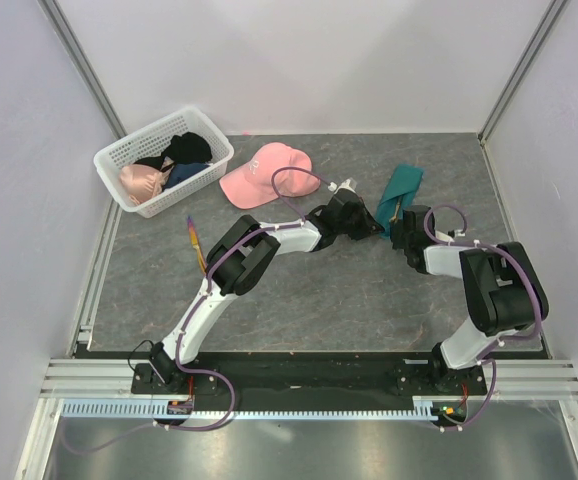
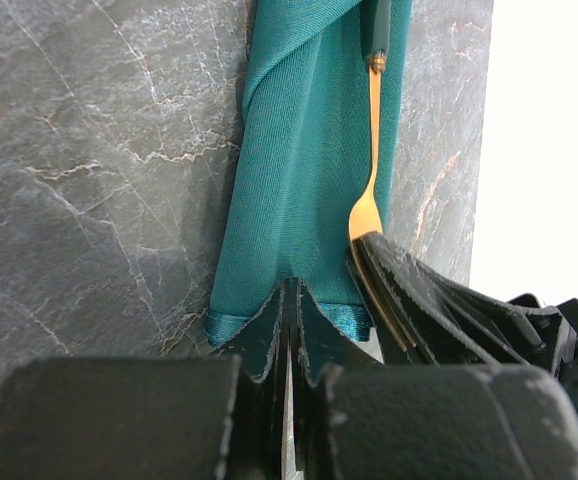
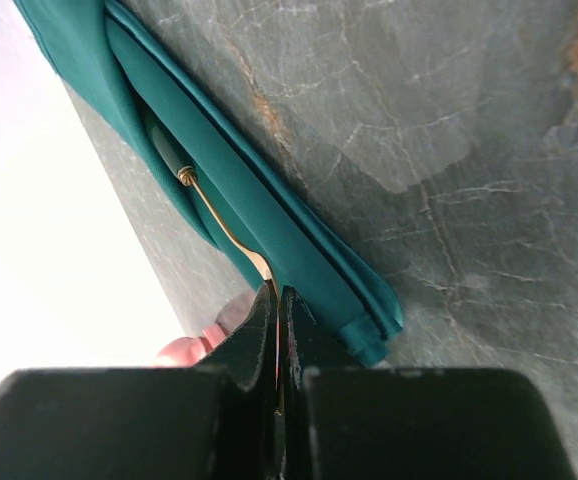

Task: Fold the napkin into a case and place the utensils inside
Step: Insert the fork into the folded napkin.

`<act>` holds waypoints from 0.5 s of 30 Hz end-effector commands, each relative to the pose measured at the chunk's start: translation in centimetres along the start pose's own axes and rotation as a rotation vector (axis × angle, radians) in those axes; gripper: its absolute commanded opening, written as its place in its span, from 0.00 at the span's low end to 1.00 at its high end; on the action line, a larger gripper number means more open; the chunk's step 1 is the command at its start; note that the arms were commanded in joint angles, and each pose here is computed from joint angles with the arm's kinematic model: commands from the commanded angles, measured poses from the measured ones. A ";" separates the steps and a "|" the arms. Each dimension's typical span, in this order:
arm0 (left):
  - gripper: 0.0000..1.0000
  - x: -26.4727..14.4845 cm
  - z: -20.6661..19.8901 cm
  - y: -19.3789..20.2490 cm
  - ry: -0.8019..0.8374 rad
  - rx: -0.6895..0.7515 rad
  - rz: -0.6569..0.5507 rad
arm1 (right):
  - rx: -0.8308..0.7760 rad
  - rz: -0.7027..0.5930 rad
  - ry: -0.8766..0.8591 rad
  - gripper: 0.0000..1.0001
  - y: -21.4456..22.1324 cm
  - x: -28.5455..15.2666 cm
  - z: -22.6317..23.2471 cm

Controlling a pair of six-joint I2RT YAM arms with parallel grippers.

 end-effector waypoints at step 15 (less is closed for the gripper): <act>0.02 -0.8 0.3 1.7 -0.059 -0.006 0.066 | 0.036 -0.015 -0.037 0.15 0.7 2.2 0.5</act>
Point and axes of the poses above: each gripper's point midway between its finger pads, its own x axis out along the fingers, its own z axis along the line the jaws close on, y = z × x, the point moved 10 cm from there along -x, back along the fingers, and after that the axes turned 13 degrees about x, right-handed, at the moved point
